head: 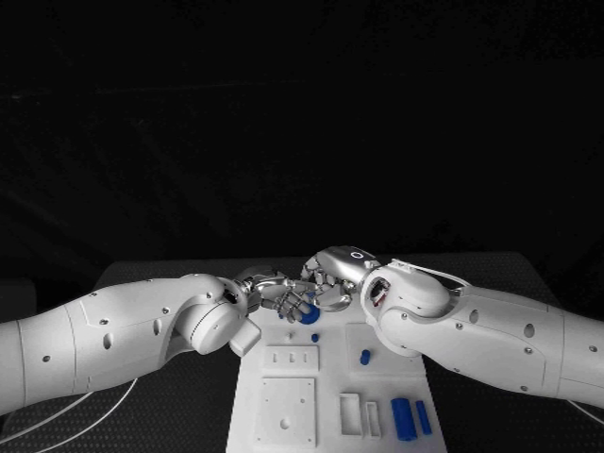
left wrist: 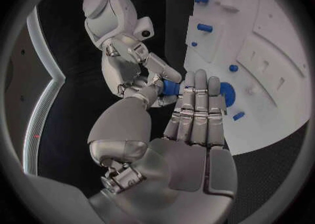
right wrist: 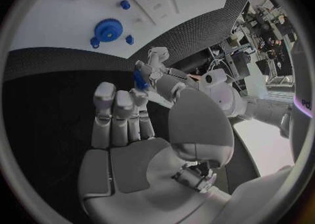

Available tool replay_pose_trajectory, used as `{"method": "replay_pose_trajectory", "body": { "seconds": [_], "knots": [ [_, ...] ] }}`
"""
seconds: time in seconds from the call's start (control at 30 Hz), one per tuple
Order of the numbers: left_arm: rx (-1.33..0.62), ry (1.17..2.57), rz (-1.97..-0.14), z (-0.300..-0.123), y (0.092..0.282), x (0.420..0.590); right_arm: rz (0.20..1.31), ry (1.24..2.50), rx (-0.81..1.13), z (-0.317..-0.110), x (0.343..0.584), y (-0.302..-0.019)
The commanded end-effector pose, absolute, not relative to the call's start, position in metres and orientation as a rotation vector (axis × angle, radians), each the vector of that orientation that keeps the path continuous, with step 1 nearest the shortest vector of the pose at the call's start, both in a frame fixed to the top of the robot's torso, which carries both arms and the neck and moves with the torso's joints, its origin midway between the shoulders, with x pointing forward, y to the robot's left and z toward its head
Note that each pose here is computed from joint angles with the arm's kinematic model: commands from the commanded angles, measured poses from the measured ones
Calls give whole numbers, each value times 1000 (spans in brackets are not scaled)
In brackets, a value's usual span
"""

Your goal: Assemble the parts on the task board

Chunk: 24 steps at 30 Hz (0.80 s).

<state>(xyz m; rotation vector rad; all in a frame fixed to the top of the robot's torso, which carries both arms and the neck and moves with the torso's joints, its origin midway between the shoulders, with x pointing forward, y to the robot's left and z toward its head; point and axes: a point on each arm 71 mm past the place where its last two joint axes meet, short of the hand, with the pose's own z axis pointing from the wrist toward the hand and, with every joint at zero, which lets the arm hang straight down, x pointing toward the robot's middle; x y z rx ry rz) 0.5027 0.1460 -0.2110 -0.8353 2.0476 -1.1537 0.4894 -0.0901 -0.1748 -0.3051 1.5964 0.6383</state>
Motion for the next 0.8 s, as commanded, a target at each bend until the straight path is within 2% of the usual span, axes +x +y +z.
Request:
{"method": "replay_pose_trajectory", "body": {
  "seconds": [0.03, 0.8],
  "knots": [
    [-818, 2049, -1200, -207, 139, 502, 649, 1621, -338, -179, 485, -85],
    [-826, 2059, -1202, -207, 142, 501, 626, 1639, -336, -184, 488, -89]
  ]
}}
